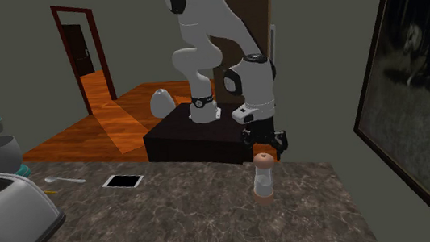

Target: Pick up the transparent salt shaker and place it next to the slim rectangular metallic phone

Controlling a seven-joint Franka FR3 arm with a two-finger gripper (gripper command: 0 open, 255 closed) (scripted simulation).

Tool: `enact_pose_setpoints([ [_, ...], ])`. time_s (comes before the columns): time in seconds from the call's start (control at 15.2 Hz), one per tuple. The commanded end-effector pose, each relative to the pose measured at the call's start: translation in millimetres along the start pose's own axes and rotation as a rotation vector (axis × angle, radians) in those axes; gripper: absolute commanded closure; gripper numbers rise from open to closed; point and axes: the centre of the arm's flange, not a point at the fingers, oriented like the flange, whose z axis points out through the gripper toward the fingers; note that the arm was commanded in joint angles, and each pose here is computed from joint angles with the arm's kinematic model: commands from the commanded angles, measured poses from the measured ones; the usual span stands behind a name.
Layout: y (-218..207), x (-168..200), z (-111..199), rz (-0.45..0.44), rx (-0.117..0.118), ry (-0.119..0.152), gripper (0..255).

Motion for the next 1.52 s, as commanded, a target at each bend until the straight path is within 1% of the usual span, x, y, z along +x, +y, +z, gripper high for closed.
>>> enact_pose_setpoints([
  [0.0,-0.1,0.0,0.2,0.000,0.000,0.000,0],
  [0.13,-0.1,0.0,0.2,0.000,0.000,0.000,0],
  [0.2,-0.1,0.0,0.2,0.000,0.000,0.000,255],
  [0.79,-0.1,0.0,0.2,0.000,0.000,0.000,255],
  [1.45,-4.3,-2.2,-52.4,0.000,0.000,0.000,255],
])
